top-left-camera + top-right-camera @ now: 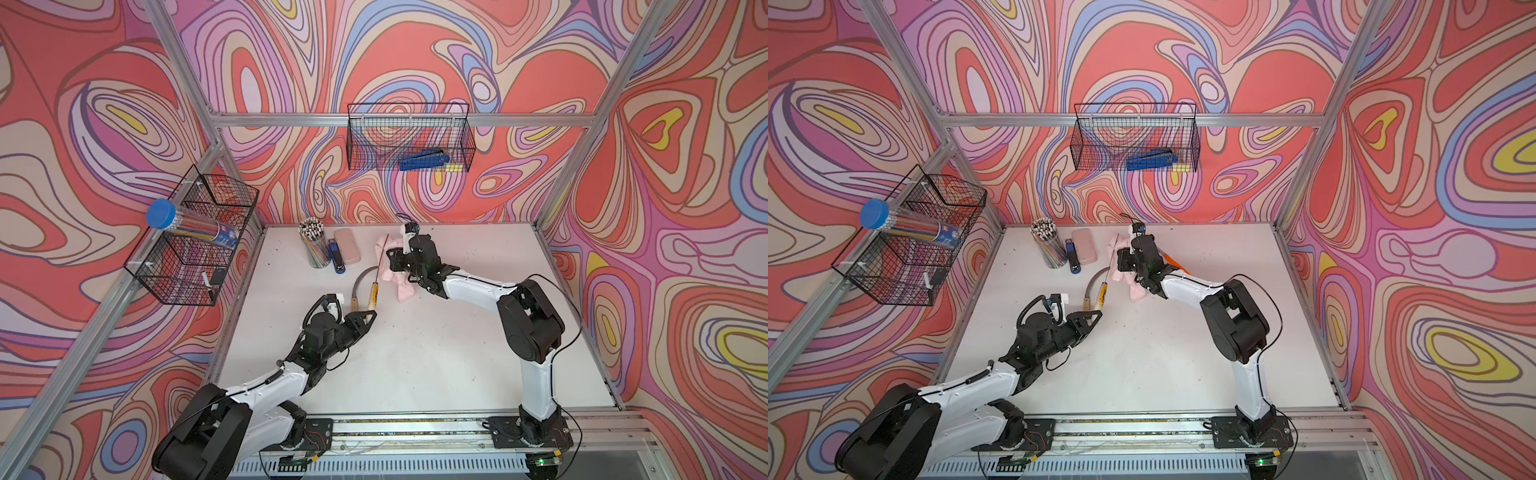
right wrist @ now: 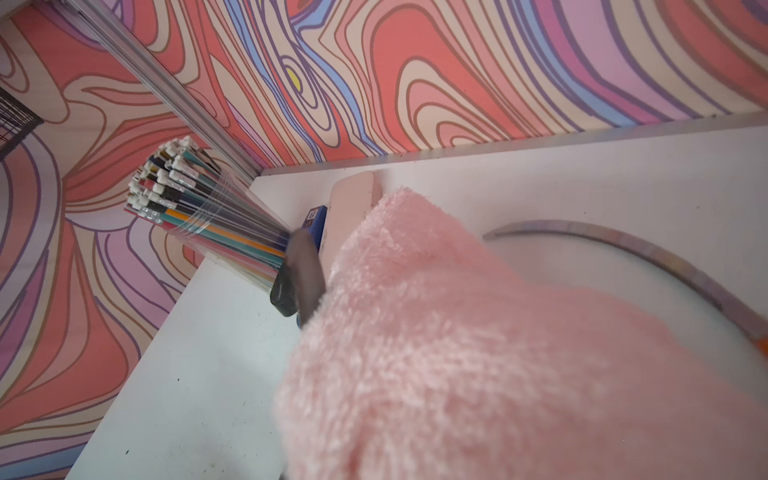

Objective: Wipe small sickles with rags
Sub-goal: Wipe the small sickle.

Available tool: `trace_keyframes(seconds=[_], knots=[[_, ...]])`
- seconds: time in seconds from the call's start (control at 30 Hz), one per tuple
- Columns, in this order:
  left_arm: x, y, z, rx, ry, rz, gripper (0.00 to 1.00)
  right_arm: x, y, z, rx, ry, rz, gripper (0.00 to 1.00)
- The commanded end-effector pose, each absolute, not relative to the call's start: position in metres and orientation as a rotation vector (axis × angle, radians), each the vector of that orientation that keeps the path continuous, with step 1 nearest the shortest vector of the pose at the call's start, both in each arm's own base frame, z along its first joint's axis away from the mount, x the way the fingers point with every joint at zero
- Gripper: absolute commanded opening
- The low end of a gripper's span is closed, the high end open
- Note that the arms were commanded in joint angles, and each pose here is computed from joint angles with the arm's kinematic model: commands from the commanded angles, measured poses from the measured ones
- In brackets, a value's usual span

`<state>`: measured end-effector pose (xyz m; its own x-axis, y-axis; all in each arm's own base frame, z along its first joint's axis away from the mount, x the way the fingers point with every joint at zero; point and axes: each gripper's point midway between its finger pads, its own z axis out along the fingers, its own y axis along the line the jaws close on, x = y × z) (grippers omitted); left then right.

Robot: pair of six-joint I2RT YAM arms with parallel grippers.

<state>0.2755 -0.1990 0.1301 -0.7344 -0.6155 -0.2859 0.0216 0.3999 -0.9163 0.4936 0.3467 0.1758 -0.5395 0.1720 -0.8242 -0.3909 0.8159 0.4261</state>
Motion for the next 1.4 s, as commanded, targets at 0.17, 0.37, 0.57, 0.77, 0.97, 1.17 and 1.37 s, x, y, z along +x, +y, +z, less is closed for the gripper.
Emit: trace_keyframes(seconds=[0.17,0.37,0.57,0.77,0.97,1.17,1.37], knots=[[0.281,-0.203,0.145,-0.48,2.009,-1.39,0.0,0.526,0.342,0.198,-0.181,1.998,0.669,0.0],[0.282,-0.201,0.145,-0.481,2.008,-1.371,0.0,0.524,0.35,0.193,-0.212,2.002,0.719,0.0],[0.283,-0.2,0.147,-0.478,2.0,-1.361,0.0,0.486,0.366,0.16,-0.246,2.036,0.785,0.0],[0.283,-0.198,0.148,-0.481,1.995,-1.352,0.0,0.428,0.395,0.157,-0.337,2.011,0.808,0.0],[0.282,-0.196,0.149,-0.483,1.992,-1.343,0.0,0.416,0.396,0.172,-0.335,1.989,0.782,0.0],[0.282,-0.195,0.149,-0.485,1.99,-1.342,0.0,0.44,0.393,0.18,-0.303,2.003,0.756,0.0],[0.282,-0.195,0.15,-0.484,1.988,-1.343,0.0,0.478,0.377,0.197,-0.253,1.989,0.754,0.0]])
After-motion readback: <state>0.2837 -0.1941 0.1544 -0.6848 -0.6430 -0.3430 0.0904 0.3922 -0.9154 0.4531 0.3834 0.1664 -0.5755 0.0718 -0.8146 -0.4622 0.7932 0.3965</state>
